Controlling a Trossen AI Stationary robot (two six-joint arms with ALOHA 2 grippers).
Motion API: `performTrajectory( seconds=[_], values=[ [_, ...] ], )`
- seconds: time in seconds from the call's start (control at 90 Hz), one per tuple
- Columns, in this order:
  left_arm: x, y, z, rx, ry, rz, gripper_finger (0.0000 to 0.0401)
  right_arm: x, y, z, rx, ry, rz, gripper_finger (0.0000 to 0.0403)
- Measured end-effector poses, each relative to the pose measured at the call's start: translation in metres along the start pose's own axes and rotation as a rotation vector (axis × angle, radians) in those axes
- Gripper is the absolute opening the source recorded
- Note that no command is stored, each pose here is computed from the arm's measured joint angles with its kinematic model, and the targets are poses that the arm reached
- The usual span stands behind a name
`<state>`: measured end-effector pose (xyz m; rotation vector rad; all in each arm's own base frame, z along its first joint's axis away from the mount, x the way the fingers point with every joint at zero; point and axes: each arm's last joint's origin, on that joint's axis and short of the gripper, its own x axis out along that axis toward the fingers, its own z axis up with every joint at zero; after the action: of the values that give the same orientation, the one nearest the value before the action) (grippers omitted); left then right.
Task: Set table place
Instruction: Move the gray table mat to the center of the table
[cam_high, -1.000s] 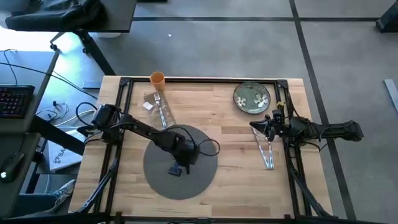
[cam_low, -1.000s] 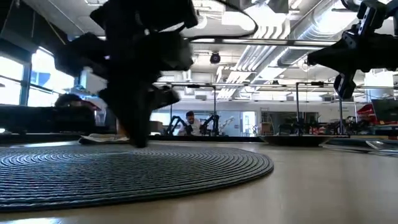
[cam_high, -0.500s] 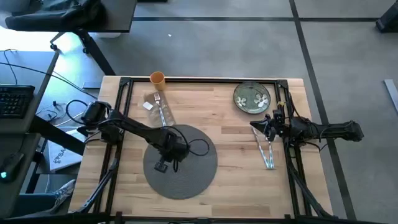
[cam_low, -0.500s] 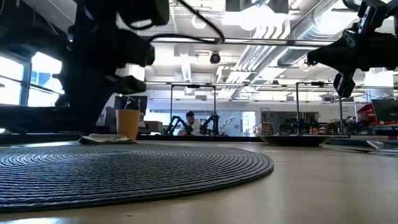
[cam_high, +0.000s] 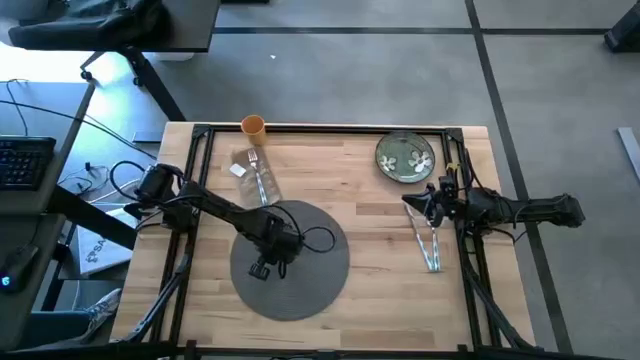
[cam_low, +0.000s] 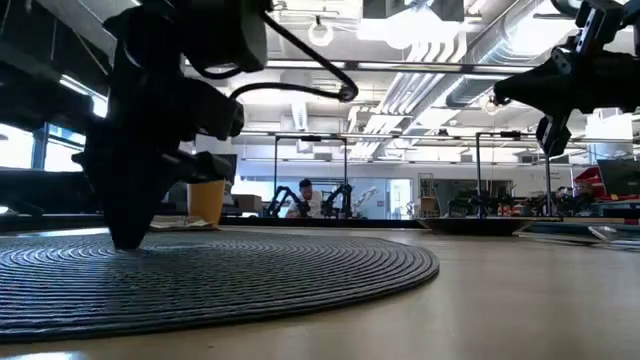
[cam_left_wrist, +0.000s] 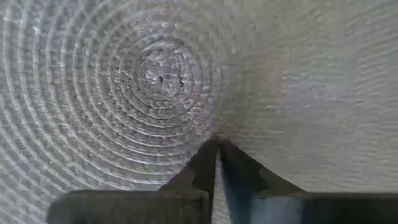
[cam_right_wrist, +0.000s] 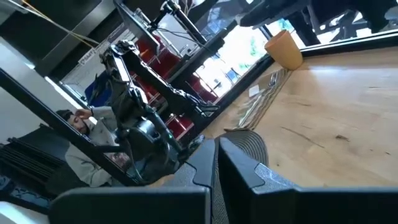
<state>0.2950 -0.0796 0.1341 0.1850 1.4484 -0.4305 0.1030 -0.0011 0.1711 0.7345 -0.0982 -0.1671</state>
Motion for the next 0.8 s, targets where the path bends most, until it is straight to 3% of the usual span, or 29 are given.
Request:
performTrajectory(
  seconds=[0.111,0.411,0.8],
  values=[
    [0.006,0.001,0.002,0.03,-0.001,-0.005,0.0005,0.0,0.0,0.0,0.0,-0.001,0.001,0.0],
    [0.001,0.023,0.022,0.018,-0.186,0.047,0.0005,0.0,0.0,0.0,0.001,-0.004,0.003,0.0],
    [0.001,0.063,0.055,0.02,-0.232,0.113,0.0005,0.0,0.0,0.001,-0.015,-0.025,-0.008,0.0]
  ],
)
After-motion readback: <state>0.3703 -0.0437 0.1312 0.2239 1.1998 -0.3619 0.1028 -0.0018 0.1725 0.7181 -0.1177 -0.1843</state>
